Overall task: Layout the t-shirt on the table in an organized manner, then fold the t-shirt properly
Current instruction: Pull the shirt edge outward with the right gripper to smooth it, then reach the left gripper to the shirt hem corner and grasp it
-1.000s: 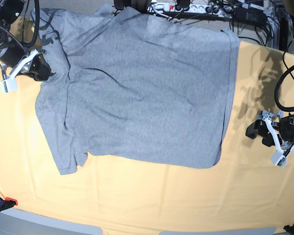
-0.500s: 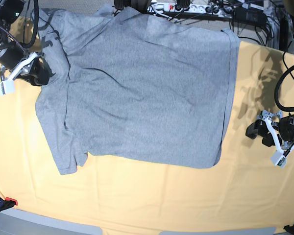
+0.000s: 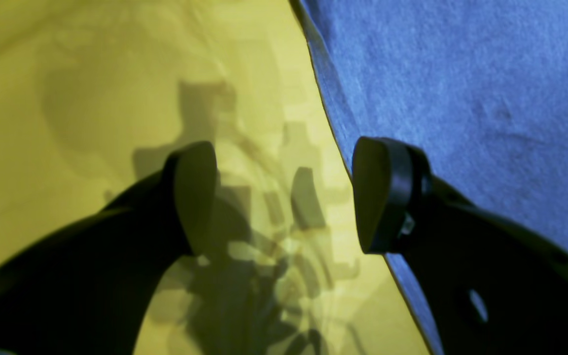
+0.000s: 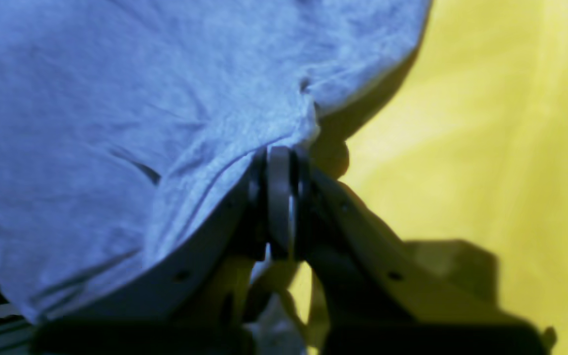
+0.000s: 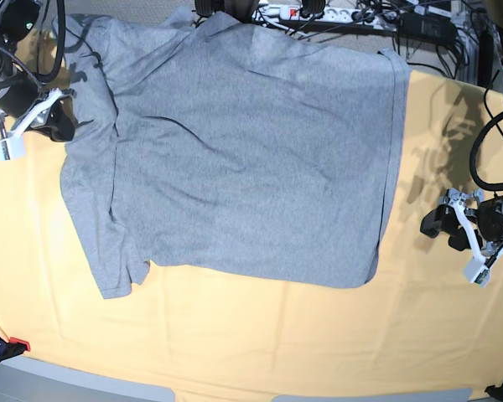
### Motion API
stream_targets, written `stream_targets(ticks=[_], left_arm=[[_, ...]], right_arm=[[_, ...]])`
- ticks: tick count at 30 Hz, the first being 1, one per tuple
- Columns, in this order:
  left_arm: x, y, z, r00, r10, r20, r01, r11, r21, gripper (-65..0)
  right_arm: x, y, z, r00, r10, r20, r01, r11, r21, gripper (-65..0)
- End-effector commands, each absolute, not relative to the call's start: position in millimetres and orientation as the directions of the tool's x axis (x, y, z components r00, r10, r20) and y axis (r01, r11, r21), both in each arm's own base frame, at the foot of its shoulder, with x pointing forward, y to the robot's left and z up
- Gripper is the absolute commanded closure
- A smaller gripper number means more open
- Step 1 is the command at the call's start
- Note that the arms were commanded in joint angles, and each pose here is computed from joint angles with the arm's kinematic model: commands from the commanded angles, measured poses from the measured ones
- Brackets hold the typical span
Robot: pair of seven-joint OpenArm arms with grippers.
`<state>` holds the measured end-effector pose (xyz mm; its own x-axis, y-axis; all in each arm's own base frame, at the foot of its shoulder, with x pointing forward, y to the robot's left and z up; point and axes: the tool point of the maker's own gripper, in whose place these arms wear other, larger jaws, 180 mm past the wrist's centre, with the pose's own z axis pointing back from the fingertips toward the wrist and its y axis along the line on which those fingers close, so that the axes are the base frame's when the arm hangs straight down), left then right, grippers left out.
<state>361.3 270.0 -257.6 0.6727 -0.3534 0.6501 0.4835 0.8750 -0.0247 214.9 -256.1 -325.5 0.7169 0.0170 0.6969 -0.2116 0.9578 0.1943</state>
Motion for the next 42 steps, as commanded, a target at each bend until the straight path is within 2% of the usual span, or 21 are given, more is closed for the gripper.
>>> stream_targets(ticks=[1, 7, 11, 18, 24, 30, 36, 42], left_arm=[[368.4, 275.8, -239.0, 0.64, -0.354, 0.681, 0.479, 0.878, 0.006, -43.2], [368.6, 275.6, -238.8, 0.64, -0.354, 0.682, 0.48, 0.878, 0.005, -43.3], [368.5, 275.0, -238.5, 0.64, -0.352, 0.683, 0.48, 0.877, 0.002, -43.3], [368.5, 275.1, -238.6, 0.64, -0.352, 0.683, 0.48, 0.877, 0.003, -43.3], [368.5, 275.0, -238.5, 0.64, -0.352, 0.683, 0.48, 0.877, 0.002, -43.3], [368.4, 275.5, -238.7, 0.641, -0.353, 0.682, 0.479, 0.878, 0.004, -43.2], [368.5, 276.0, -238.9, 0.641, -0.354, 0.681, 0.478, 0.878, 0.007, -43.3], [368.6, 275.7, -238.9, 0.64, -0.354, 0.682, 0.479, 0.878, 0.006, -43.2]], right_arm=[[222.2, -262.2, -310.9, 0.682, 0.05, 0.729, -0.234, 0.96, 0.153, 0.0], [230.0, -277.8, -289.0, 0.657, 0.158, 0.737, -0.267, 0.963, 0.032, 0.0], [241.6, -298.0, -280.0, 0.658, 0.217, 0.721, -0.237, 0.969, -0.074, 0.0], [252.3, -317.6, -258.6, 0.618, 0.289, 0.731, -0.237, 0.955, -0.177, 0.0], [255.9, -332.5, -261.9, 0.646, 0.359, 0.673, -0.236, 0.933, -0.272, 0.0], [259.9, -356.8, -288.2, 0.731, 0.323, 0.602, -0.109, 0.925, -0.363, 0.0], [254.4, -398.7, -278.1, 0.776, 0.263, 0.573, 0.094, 0.85, -0.518, 0.0], [254.2, -403.3, -274.9, 0.771, 0.24, 0.59, 0.136, 0.843, -0.52, 0.0]])
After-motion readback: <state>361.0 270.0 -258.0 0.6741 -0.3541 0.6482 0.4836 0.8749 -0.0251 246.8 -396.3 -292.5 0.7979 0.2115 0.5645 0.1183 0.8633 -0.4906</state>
